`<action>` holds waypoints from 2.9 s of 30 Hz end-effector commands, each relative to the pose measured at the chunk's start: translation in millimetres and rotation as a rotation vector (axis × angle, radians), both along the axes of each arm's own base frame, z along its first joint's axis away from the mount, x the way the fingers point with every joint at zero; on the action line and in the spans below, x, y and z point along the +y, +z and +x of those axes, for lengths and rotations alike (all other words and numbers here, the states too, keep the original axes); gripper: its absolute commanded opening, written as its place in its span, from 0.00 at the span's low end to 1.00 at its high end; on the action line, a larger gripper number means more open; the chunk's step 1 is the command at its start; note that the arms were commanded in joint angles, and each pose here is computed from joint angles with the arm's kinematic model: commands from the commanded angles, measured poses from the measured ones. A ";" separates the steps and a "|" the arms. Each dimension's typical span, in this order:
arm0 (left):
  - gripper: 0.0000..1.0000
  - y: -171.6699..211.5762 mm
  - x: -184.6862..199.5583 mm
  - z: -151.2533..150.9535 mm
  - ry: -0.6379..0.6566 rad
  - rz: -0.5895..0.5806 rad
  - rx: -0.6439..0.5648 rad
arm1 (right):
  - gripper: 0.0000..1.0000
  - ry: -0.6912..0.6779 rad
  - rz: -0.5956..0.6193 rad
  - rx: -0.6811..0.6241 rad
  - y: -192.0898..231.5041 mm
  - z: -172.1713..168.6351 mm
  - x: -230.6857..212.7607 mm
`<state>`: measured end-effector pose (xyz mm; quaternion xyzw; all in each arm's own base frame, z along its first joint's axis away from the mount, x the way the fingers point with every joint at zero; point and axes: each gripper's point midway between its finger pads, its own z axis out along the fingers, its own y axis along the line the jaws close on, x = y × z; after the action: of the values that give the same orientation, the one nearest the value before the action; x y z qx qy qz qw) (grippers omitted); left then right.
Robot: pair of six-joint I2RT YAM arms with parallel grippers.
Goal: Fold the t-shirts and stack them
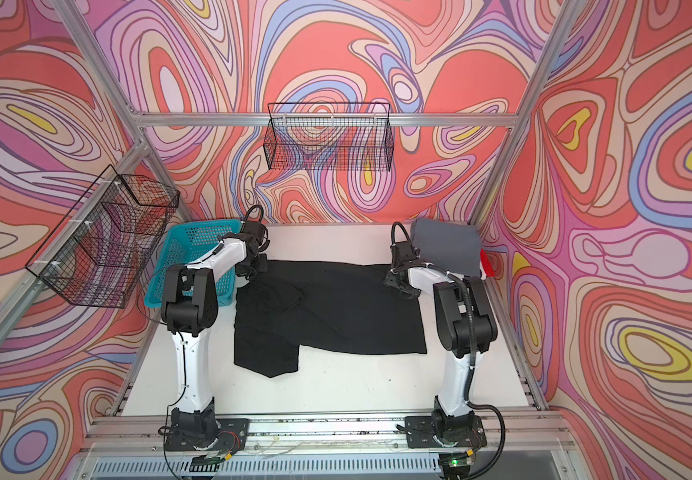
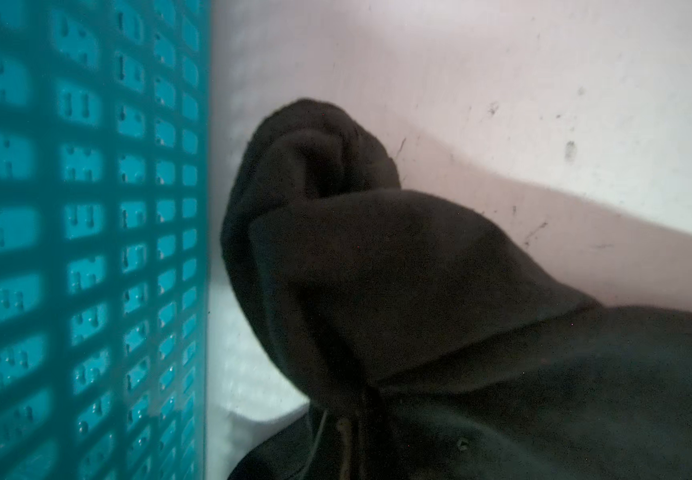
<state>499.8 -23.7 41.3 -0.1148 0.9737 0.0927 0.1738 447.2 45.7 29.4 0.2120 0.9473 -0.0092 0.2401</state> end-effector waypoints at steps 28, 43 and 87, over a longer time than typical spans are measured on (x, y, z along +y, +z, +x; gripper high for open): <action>0.00 15.1 -1.3 -6.2 -0.031 -0.019 0.003 | 0.57 -0.020 -0.130 0.024 -3.8 22.2 -17.3; 0.76 78.7 -54.4 -30.4 -0.063 -0.251 -0.192 | 0.83 0.097 0.082 -0.146 57.8 45.7 24.1; 0.53 -31.8 11.5 -168.0 0.291 -0.146 -0.032 | 0.84 0.262 0.114 -0.045 0.8 42.6 87.3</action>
<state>353.9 -15.2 32.5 -0.2542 0.9399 0.0363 0.2250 487.0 134.8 37.2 0.0979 0.9580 0.0959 0.2520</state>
